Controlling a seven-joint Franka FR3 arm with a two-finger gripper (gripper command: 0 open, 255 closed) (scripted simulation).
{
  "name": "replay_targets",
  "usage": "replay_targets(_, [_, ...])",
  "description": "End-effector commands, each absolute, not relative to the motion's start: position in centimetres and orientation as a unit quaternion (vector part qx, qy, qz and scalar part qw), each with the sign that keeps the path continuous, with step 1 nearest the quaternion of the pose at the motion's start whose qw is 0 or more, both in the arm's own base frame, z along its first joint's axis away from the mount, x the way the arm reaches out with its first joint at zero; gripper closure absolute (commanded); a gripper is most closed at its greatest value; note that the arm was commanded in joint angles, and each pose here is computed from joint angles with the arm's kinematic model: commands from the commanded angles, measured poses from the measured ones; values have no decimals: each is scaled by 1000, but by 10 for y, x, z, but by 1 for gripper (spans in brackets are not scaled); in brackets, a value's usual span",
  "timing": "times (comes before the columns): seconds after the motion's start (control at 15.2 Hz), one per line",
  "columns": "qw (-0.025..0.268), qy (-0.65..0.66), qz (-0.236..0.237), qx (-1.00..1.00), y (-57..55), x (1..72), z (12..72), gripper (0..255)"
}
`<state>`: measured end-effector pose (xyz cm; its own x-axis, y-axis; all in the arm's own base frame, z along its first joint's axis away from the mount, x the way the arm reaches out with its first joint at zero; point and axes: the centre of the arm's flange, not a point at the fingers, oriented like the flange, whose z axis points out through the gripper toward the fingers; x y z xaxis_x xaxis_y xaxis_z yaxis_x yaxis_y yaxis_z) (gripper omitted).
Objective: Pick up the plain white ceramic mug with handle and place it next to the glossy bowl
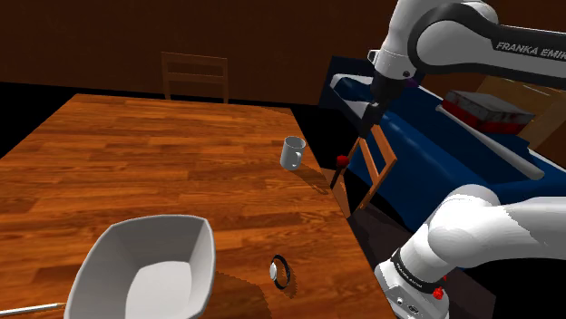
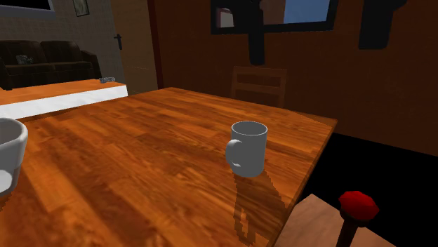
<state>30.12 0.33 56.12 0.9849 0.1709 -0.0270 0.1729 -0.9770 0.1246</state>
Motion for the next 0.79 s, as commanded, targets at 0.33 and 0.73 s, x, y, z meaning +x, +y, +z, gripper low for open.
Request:
replay_targets(0.33, [46, 108, -12, 993, -7, 358, 526, 0])
replay_targets(0.73, [26, 135, -18, 990, -14, 426, 483, 0])
